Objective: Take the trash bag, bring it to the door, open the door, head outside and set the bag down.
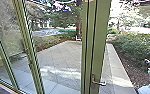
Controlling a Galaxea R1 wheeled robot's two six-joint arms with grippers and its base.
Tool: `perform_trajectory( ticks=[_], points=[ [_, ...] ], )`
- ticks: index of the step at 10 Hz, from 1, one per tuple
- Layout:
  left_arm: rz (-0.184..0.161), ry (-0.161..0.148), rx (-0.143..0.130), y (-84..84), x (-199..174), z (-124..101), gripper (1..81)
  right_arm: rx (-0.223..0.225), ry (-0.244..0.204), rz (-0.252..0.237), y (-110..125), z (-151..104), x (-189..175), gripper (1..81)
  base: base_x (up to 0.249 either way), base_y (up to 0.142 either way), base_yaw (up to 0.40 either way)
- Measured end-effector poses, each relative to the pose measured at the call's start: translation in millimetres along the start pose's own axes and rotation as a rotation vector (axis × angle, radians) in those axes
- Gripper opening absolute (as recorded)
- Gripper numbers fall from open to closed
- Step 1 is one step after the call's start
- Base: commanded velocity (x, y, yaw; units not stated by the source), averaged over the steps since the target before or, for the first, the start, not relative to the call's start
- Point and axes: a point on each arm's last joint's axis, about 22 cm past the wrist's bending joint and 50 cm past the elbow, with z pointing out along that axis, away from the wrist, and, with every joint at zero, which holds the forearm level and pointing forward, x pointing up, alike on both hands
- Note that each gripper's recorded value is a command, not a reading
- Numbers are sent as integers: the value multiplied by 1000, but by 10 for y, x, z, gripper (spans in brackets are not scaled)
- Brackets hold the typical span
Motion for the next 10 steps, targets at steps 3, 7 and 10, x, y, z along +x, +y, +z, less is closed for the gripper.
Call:
perform_trajectory(
  ticks=[3, 7, 10],
  points=[
    [0, 0, -1, 7, 0, 2, 10, 5, 33, -35, -142, -287, 346, 811, 0, 0, 0],
    [0, 1, -2, 18, 5, 7, 10, 46, 53, -123, -493, -438, 944, 811, 0, 0, 0],
    [-1, 1, -7, 54, 6, 20, 10, 56, 57, -168, -715, -565, 1397, 811, 0, 0, 0]
  ],
)
